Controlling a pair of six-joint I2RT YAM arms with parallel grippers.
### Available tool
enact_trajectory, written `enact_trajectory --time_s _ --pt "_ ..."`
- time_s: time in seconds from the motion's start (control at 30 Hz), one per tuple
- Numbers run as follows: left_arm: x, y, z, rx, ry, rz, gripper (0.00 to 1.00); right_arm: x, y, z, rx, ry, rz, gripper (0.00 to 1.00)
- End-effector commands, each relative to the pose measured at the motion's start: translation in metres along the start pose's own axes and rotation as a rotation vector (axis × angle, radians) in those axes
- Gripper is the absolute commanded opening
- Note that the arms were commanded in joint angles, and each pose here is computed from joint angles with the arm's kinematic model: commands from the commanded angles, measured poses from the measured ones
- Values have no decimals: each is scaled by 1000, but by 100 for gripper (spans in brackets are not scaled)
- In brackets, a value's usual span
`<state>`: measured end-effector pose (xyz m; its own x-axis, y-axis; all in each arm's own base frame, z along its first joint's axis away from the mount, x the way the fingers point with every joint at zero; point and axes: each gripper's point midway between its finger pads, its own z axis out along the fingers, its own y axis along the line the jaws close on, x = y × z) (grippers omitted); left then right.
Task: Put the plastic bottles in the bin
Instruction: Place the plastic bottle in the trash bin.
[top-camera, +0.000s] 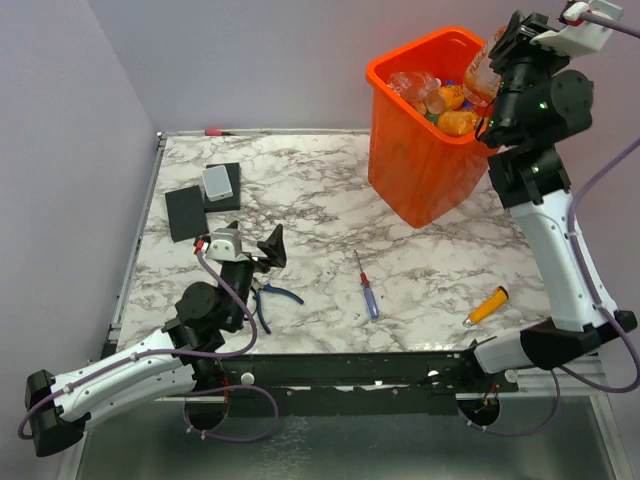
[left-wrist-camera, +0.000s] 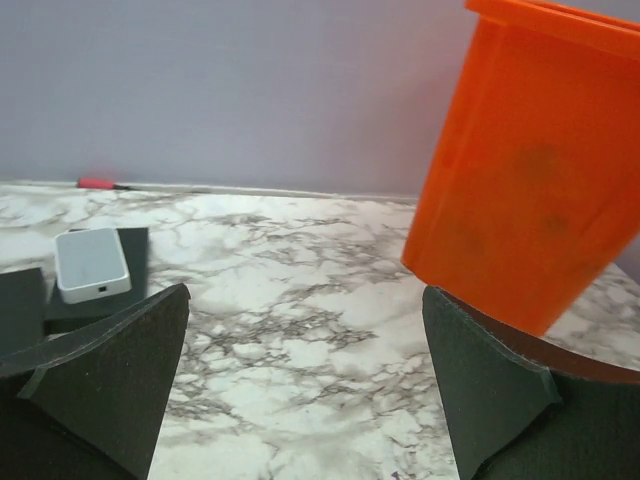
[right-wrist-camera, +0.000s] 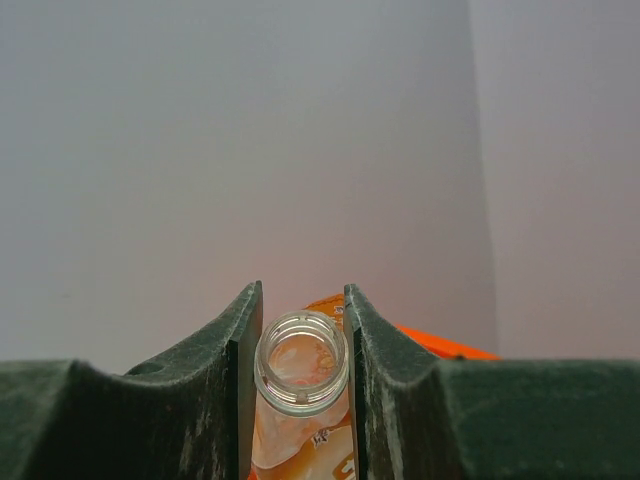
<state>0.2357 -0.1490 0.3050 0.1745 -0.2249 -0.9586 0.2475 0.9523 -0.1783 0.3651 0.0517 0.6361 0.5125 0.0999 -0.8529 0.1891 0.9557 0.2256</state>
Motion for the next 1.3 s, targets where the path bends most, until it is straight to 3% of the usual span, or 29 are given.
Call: enact_trajectory --time_s 0.0,0.07,0.23,0.6,0.67,0.73,0.77,0.83,0.97,1.07,1.27 --pt "-5 36 -11 -154 -20 -17 99 67 -31 33 137 33 49 0" --pt "-4 36 -11 -151 -20 -21 99 89 -42 41 155 12 106 0" --pt "-1 31 -10 -134 -4 -11 99 151 -40 58 89 127 164 0" --pt "11 15 -3 -72 44 51 99 217 -7 48 -97 325 166 0" --pt "14 13 -2 -65 50 57 99 226 5 44 -154 378 174 13" --pt "16 12 -2 -63 56 64 99 225 13 42 -192 400 195 39" --pt "17 11 -2 -63 61 69 99 224 16 41 -202 406 207 44" --pt "19 10 -1 -60 66 74 99 220 19 40 -217 412 220 47" --pt "20 9 -1 -53 70 76 99 209 22 41 -226 407 230 46" --pt "21 8 -1 -50 72 76 99 207 22 40 -229 422 224 27" --pt "22 6 0 -43 77 77 99 214 15 35 -215 449 185 10"
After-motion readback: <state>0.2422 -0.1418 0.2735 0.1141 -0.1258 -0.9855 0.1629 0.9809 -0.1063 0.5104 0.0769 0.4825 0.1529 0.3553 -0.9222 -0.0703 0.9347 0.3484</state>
